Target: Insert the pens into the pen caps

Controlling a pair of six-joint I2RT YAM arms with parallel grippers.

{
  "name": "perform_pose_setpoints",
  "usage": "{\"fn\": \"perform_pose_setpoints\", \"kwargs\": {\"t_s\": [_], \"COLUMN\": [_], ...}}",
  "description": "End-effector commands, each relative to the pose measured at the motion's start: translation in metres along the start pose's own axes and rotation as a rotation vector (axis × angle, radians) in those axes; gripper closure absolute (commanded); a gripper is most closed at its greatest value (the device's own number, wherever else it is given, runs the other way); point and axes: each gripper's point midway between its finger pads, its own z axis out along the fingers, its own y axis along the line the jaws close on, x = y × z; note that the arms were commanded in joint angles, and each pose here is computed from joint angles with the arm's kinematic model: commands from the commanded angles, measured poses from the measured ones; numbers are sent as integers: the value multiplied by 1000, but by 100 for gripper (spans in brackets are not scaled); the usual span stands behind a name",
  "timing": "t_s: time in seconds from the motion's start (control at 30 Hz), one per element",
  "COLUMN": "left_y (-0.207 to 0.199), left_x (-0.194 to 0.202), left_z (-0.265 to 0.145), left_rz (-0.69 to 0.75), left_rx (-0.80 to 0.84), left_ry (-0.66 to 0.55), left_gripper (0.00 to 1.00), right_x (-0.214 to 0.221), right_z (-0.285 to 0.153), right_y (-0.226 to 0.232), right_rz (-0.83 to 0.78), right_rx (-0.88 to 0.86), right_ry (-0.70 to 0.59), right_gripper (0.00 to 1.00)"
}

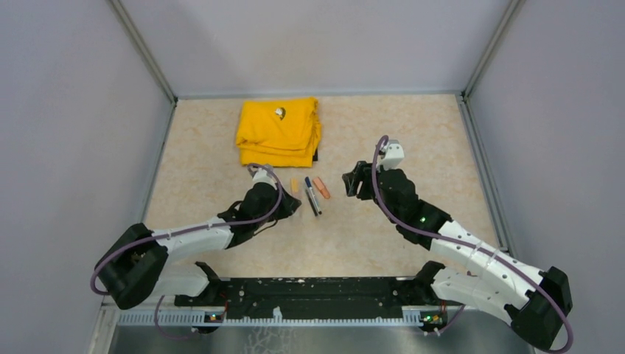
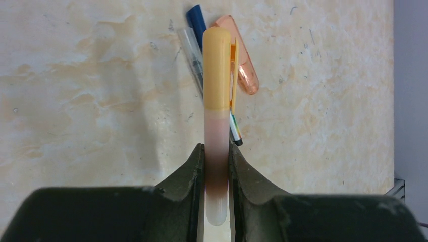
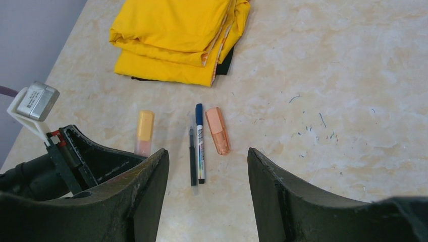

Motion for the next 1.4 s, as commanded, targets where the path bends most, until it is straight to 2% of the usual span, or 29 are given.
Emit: {"fn": "perform_pose_setpoints", "kwargs": {"t_s": [0.0, 0.37, 0.97, 1.23, 1.37], "left_y": [3, 16, 27, 38, 36], "left_x": [1, 18, 20, 14, 8], "left_z": [8, 18, 40, 38, 35], "left_rz": [-80, -90, -105, -110, -101], "left_rx": [22, -25, -74, -100, -89], "left_ry": [11, 82, 115, 116, 103], "left_gripper": [100, 98, 86, 65, 61], "right_x": [-11, -8, -13, -13, -14], "right_z": [0, 0, -4, -9, -10], "right_y": [6, 5, 2, -4, -6], "right_rz": [32, 42, 57, 87, 91], "right_rx": [-22, -19, 8, 31, 40], "right_ry": [-30, -26, -28, -36, -42], "right_gripper": [42, 42, 42, 42, 42]}}
